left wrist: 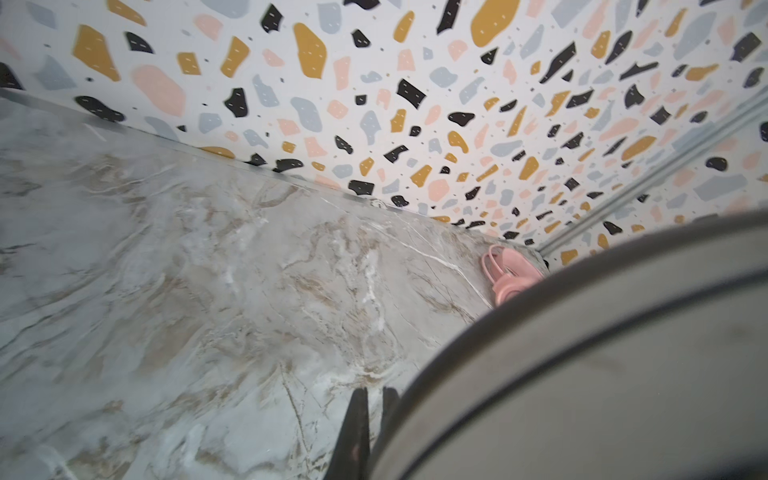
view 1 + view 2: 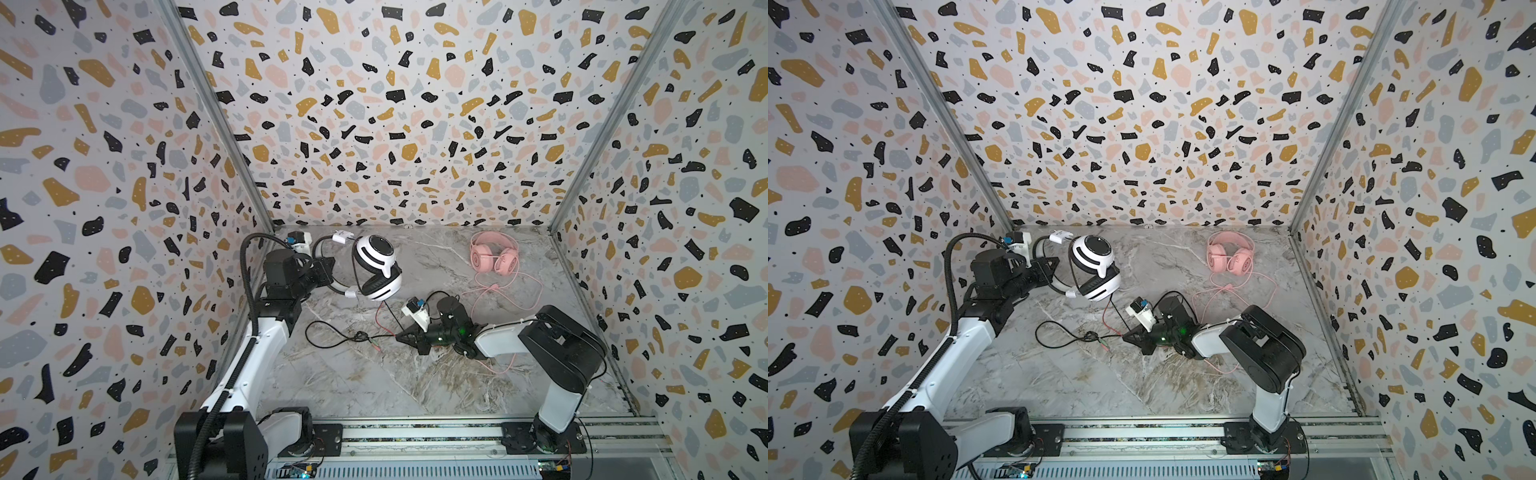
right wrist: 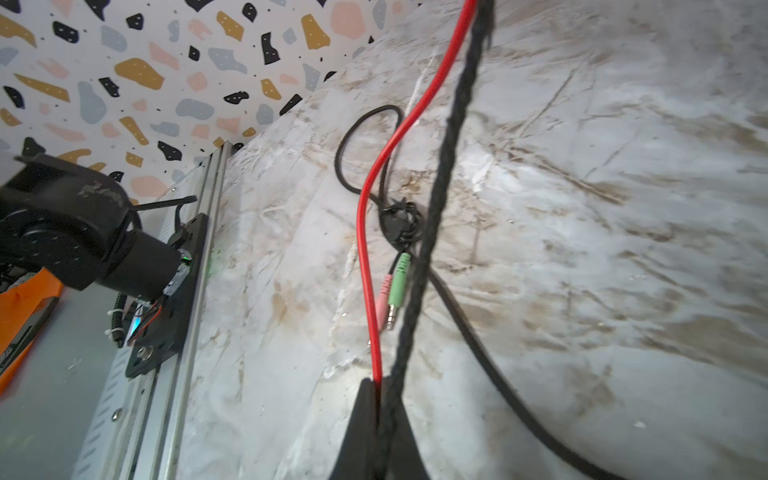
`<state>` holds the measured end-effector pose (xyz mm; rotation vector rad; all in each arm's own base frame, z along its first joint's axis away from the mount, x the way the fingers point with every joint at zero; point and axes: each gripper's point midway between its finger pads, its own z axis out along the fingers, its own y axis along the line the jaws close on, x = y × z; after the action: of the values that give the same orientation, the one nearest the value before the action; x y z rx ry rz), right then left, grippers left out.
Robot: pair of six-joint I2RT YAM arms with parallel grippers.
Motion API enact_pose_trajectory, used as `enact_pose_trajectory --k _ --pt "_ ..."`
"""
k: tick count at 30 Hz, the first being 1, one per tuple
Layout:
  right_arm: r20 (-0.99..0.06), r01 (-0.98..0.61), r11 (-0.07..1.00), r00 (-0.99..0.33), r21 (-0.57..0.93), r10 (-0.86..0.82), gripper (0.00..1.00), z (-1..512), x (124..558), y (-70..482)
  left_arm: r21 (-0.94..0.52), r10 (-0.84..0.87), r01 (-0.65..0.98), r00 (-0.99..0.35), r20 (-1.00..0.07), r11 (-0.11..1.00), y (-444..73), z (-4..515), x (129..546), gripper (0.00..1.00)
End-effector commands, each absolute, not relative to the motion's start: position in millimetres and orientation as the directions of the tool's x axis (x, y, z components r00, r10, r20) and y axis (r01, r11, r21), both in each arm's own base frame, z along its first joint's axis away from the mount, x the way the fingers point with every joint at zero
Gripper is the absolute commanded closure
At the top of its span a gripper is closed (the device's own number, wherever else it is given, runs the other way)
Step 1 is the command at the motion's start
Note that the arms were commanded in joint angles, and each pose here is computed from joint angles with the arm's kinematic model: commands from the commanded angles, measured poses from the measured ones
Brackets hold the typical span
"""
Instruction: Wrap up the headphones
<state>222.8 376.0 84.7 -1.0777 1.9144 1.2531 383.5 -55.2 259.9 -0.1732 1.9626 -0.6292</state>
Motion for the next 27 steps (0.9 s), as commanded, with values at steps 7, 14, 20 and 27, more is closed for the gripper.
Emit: enact_pose_trajectory --k 7,14,20,27 --pt "-0.812 -0.880 0.158 -0.474 0.448 -0.339 1.00 94.4 168.7 371.8 -0.569 -0.566 -0.065 -0.239 -0.789 0.820 6.5 285.6 383.2 1.00" --pt "-0.825 -0.914 0.175 -0.406 0.366 -0.393 1.00 87.8 146.2 370.7 -0.568 -0.597 -0.192 -0.161 -0.786 0.800 33.1 281.5 381.4 1.00" --pt "-0.878 -0.944 0.159 -0.329 0.290 -0.349 1.00 120.1 146.9 379.4 -0.671 -0.712 -0.279 -0.071 -0.699 0.687 50.1 281.0 397.9 1.00" --pt "-0.922 -0.965 0.179 -0.238 0.190 -0.306 1.00 154.5 159.3 381.6 -0.599 -0.668 -0.339 -0.139 -0.731 0.726 49.1 288.5 448.9 1.00"
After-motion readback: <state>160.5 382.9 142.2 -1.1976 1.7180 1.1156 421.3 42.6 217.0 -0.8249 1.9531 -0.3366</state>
